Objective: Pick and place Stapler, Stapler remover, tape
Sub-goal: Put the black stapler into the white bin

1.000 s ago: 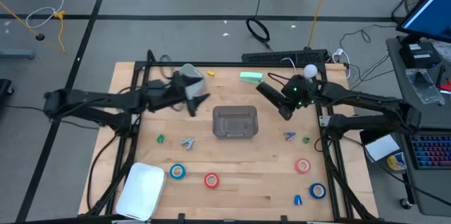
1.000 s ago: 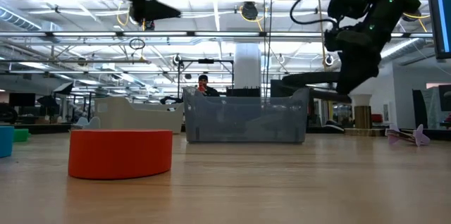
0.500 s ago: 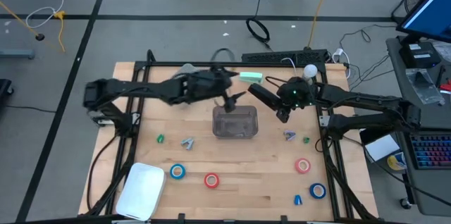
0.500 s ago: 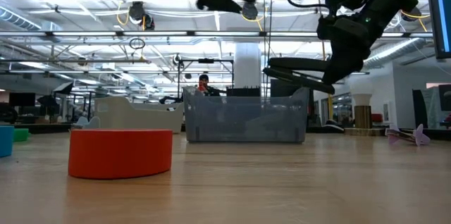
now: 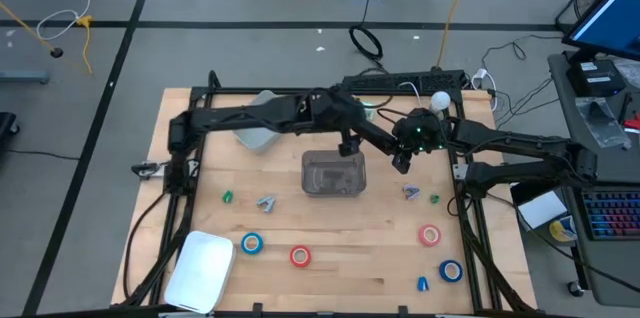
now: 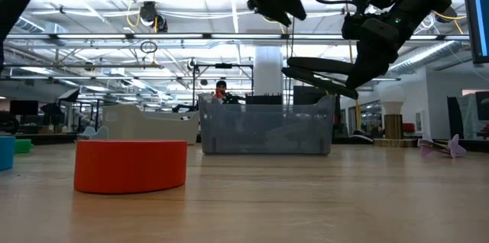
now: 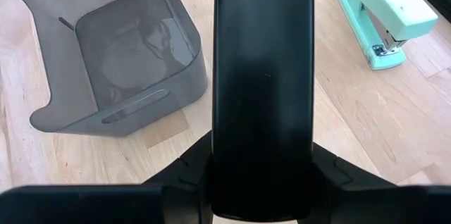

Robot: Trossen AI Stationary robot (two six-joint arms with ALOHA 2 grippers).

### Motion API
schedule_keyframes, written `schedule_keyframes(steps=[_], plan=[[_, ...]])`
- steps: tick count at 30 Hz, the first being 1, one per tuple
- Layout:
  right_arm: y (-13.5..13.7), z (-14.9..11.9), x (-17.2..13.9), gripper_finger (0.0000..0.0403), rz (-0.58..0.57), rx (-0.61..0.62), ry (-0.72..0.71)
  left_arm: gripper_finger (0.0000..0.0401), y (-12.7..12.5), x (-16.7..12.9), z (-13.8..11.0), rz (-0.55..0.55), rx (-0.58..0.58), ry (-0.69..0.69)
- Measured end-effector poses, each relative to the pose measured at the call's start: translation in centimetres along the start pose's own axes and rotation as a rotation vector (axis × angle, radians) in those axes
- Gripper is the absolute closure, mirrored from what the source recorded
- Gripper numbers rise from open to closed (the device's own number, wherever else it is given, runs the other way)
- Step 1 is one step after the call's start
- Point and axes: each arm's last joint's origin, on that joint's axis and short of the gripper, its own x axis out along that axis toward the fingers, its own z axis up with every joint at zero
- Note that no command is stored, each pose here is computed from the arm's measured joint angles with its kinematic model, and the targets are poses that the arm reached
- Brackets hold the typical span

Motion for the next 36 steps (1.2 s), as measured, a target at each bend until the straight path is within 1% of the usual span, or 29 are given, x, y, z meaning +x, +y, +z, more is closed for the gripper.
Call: schedule_keyframes(steps=[3,5,9,14,17,20,22,25,27,29,36], plan=[[0.0,0.0,0.0,0.0281,0.000,0.000,0.000,0.0036,-0.3,0.8,0.1,-0.012,0.030,0.028],[0.0,0.0,0.0,0.0281,0.000,0.000,0.000,0.0036,-0.3,1.3,-0.3,-0.024,0.044,0.061],[0.0,0.0,0.0,0.0281,0.003,0.000,0.001,0.0036,-0.1,1.9,-0.8,-0.029,0.039,0.087],[0.5,0.0,0.0,0.0281,0.022,-0.039,-0.005,0.0036,0.8,2.0,-0.7,-0.011,0.023,0.068],[1.0,0.0,0.0,0.0281,0.039,-0.056,-0.012,0.0036,1.2,2.3,-0.9,-0.041,0.021,0.066],[1.4,0.1,0.0,0.0281,0.053,-0.071,-0.023,0.0036,0.8,3.1,-1.3,-0.090,0.006,0.076],[1.6,0.1,0.1,0.0281,0.059,-0.078,-0.023,0.0036,0.1,3.9,-1.7,-0.113,0.023,0.089],[1.6,0.0,0.1,0.0281,0.059,-0.078,-0.016,0.0036,-0.7,4.0,-1.9,-0.137,0.058,0.114],[1.6,0.1,0.2,0.0281,0.057,-0.079,-0.020,0.0036,-1.3,4.5,-1.9,-0.143,0.079,0.102],[1.6,0.1,0.2,0.0281,0.058,-0.082,-0.016,0.0036,-1.7,4.7,-2.2,-0.154,0.089,0.124],[2.1,0.1,0.2,0.0281,0.076,-0.100,-0.020,0.0036,-1.9,5.4,-2.6,-0.156,0.071,0.136]])
